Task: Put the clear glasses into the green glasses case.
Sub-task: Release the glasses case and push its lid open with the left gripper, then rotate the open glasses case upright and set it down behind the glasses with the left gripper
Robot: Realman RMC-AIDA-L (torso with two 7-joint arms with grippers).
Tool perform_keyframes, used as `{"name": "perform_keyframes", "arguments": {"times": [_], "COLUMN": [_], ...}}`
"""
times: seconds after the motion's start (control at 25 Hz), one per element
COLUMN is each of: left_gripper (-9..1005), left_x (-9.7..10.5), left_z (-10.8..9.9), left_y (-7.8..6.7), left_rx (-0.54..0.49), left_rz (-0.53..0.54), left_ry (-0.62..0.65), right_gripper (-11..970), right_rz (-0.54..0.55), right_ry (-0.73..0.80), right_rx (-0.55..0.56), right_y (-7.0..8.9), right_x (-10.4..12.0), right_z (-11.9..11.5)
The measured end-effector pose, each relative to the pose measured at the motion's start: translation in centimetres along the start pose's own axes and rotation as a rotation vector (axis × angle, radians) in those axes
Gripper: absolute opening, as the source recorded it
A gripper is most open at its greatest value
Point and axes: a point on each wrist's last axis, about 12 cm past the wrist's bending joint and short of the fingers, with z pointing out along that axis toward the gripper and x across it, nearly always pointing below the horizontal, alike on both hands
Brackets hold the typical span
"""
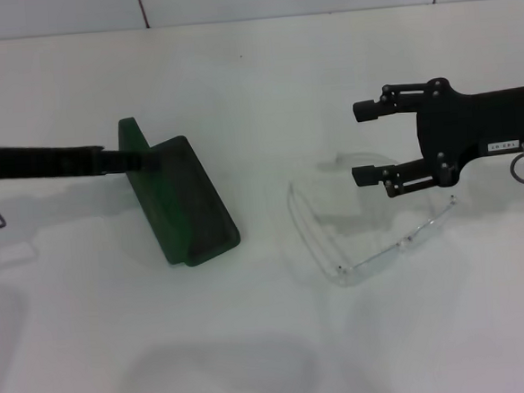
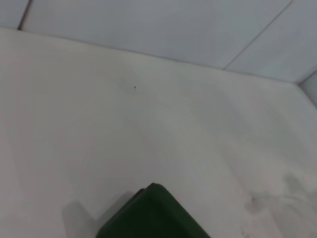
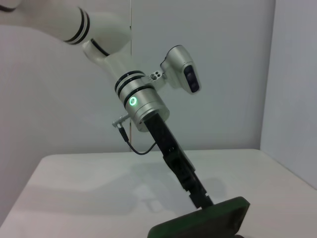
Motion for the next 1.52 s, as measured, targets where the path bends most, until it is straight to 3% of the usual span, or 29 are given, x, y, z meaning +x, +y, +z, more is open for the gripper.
{"name": "perform_keyframes", "arguments": {"times": [0.48,0.76,0.96,1.4,1.44,1.52], "left_gripper": [842,833,784,572,327,289], "left_x": [-1.9,-2.2,-2.4,-2.6,-2.8,-3.1], "left_z": [1.6,1.6,1.4,1.3,1.3,1.4], "left_y": [-0.8,0.3,0.4,0.4,0.4,0.3], "left_rx": [-0.051,-0.173,-0.178,-0.184,-0.183,-0.179], "left_rz": [-0.005,-0.011,-0.009,0.087,0.113,0.143], "left_ry": [0.083,0.098,0.095,0.121,0.114,0.105], "right_gripper": [830,830,830,829,829,829], "right_rz": [0.007,0.006,0.002,-0.005,-0.006,-0.01], "right_ry": [0.016,0.016,0.019,0.027,0.029,0.029], "right_rx": [0.037,0.041,0.049,0.053,0.052,0.045], "right_y": [-0.2,-0.3,-0.4,-0.4,-0.4,-0.2], "right_x": [0.4,0.4,0.3,0.4,0.5,0.6], "right_z": [0.3,0.3,0.3,0.2,0.2,0.1]}}
